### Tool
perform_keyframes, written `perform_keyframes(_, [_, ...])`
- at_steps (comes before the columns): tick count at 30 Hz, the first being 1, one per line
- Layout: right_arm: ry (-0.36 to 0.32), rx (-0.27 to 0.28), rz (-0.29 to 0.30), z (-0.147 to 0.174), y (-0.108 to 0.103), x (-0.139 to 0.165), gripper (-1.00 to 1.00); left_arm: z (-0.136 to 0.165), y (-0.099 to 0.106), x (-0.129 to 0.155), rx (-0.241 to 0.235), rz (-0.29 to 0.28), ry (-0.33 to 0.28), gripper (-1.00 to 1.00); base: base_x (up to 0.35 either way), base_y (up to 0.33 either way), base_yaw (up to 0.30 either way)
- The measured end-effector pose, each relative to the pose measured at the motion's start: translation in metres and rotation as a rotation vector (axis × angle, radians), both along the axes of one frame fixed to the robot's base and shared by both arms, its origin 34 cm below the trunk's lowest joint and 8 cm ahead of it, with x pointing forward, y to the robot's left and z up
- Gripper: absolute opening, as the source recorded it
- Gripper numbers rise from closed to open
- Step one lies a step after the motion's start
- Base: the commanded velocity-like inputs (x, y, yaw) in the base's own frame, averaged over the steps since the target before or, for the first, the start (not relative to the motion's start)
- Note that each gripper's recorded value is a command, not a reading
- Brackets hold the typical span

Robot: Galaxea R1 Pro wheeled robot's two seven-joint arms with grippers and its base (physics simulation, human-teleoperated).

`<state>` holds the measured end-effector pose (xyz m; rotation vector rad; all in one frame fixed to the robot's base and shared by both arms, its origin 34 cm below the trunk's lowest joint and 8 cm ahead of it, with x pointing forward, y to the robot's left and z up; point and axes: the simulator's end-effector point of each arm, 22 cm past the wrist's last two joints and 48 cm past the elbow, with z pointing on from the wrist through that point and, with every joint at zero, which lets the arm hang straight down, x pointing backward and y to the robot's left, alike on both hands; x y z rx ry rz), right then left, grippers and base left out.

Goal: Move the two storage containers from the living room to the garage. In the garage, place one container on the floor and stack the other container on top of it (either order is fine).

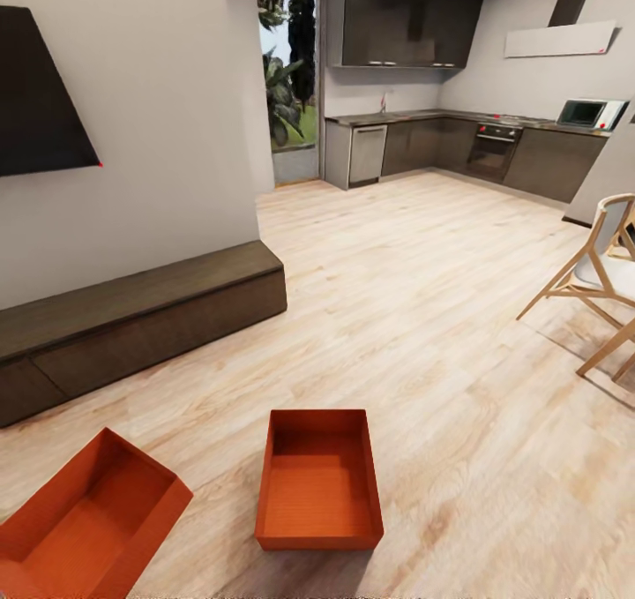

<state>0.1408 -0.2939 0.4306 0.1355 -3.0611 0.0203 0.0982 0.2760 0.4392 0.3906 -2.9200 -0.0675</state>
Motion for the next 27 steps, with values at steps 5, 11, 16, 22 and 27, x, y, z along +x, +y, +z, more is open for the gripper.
perform_keyframes(5, [0.008,0.0,0.0,0.0,0.0,-0.003,1.0,0.0,0.0,-0.003,0.0,0.0,0.007,1.0,0.0,0.0,0.0])
perform_keyframes(11, [0.018,0.0,0.0,0.0,0.0,-0.007,1.0,0.001,0.0,-0.007,0.0,0.0,0.018,1.0,0.0,0.0,0.0])
perform_keyframes(16, [0.026,-0.001,0.0,0.0,0.0,-0.01,1.0,0.001,0.0,-0.009,0.0,0.0,0.025,1.0,0.0,0.0,0.0])
perform_keyframes(22, [0.036,0.0,0.0,0.0,0.0,-0.014,1.0,0.002,0.0,-0.013,0.0,0.001,0.035,1.0,0.0,0.0,0.0])
perform_keyframes(27, [0.044,0.0,-0.001,0.0,0.0,-0.017,1.0,0.002,0.0,-0.016,0.0,0.0,0.043,1.0,0.0,0.0,0.0])
